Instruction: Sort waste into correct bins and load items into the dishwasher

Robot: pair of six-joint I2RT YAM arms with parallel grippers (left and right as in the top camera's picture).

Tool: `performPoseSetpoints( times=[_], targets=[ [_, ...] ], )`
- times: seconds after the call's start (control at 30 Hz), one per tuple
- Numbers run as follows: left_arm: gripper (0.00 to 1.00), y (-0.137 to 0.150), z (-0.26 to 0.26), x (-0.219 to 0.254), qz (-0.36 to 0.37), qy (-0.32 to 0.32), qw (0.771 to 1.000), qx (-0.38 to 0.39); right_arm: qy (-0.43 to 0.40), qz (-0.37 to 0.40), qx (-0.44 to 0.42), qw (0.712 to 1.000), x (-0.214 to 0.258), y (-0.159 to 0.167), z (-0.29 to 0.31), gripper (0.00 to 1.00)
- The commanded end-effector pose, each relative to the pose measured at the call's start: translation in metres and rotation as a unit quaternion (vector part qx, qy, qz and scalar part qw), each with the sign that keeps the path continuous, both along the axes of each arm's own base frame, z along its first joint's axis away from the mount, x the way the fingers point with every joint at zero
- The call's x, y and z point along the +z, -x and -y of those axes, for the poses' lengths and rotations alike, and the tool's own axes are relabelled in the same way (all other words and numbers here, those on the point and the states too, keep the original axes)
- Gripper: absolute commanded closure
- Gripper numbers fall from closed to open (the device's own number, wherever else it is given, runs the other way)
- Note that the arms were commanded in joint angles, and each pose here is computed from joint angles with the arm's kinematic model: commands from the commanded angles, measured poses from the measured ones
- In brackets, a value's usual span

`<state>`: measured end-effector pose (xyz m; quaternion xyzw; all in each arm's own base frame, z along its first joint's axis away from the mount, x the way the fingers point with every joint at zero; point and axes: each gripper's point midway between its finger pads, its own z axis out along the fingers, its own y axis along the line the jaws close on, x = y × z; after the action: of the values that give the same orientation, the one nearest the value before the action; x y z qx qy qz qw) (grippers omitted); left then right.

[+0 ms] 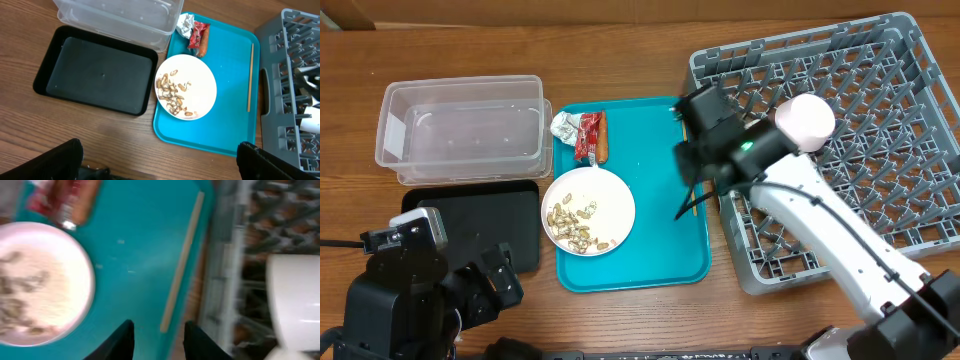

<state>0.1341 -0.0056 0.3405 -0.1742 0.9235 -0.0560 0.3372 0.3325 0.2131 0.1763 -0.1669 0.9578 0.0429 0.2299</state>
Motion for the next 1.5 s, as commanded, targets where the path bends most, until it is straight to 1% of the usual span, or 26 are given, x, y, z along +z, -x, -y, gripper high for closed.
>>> performPoseSetpoints(
  times=[0.0, 0.03, 0.1, 0.2, 0.3, 0.43, 0.57, 0.67, 0.83, 1.03, 1.13, 1.2, 1.47],
  targets=[
    [0.00, 0.000, -0.004, 0.004, 0.009, -0.002, 1.000, 0.012, -0.043, -0.002, -0.048, 0.998, 0.003, 0.000, -0.019, 0.55],
    [0.00, 0.000, -0.004, 0.004, 0.009, -0.002, 1.000, 0.012, -0.039, -0.002, -0.063, 0.997, -0.003, -0.002, -0.019, 0.49],
    [0.00, 0.000, -0.004, 0.004, 0.009, -0.002, 1.000, 0.012, -0.023, -0.006, -0.098, 0.995, -0.025, -0.009, -0.017, 0.48],
    [0.00, 0.000, -0.004, 0.004, 0.009, -0.002, 1.000, 0.012, 0.005, -0.021, -0.121, 0.992, -0.064, -0.016, -0.014, 0.51],
    [0.00, 0.000, -0.004, 0.004, 0.009, -0.002, 1.000, 0.012, 0.040, -0.033, -0.133, 0.990, -0.101, -0.025, -0.009, 0.57],
    [0.00, 0.000, -0.004, 0.004, 0.009, -0.002, 1.000, 0.012, 0.077, -0.023, -0.145, 0.986, -0.129, -0.036, -0.003, 0.58],
    [0.00, 0.000, -0.004, 0.004, 0.009, -0.002, 1.000, 0.012, 0.113, 0.001, -0.160, 0.981, -0.140, -0.047, 0.009, 0.58],
    [0.00, 0.000, -0.004, 0.004, 0.009, -0.002, 1.000, 0.012, 0.116, -0.003, -0.167, 0.979, -0.144, -0.049, 0.015, 0.58],
    [0.00, 0.000, -0.004, 0.004, 0.009, -0.002, 1.000, 0.012, 0.086, -0.037, -0.157, 0.983, -0.151, -0.043, 0.006, 0.60],
    [0.00, 0.000, -0.004, 0.004, 0.009, -0.002, 1.000, 0.012, 0.093, -0.050, -0.164, 0.981, -0.165, -0.039, 0.008, 0.61],
    [0.00, 0.000, -0.004, 0.004, 0.009, -0.002, 1.000, 0.012, 0.097, -0.070, -0.160, 0.980, -0.179, -0.034, 0.007, 0.62],
    [0.00, 0.000, -0.004, 0.004, 0.009, -0.002, 1.000, 0.012, 0.094, -0.085, -0.155, 0.980, -0.188, -0.030, 0.004, 0.64],
    [0.00, 0.000, -0.004, 0.004, 0.009, -0.002, 1.000, 0.012, 0.100, -0.095, -0.132, 0.982, -0.183, -0.018, -0.010, 0.66]
  ],
)
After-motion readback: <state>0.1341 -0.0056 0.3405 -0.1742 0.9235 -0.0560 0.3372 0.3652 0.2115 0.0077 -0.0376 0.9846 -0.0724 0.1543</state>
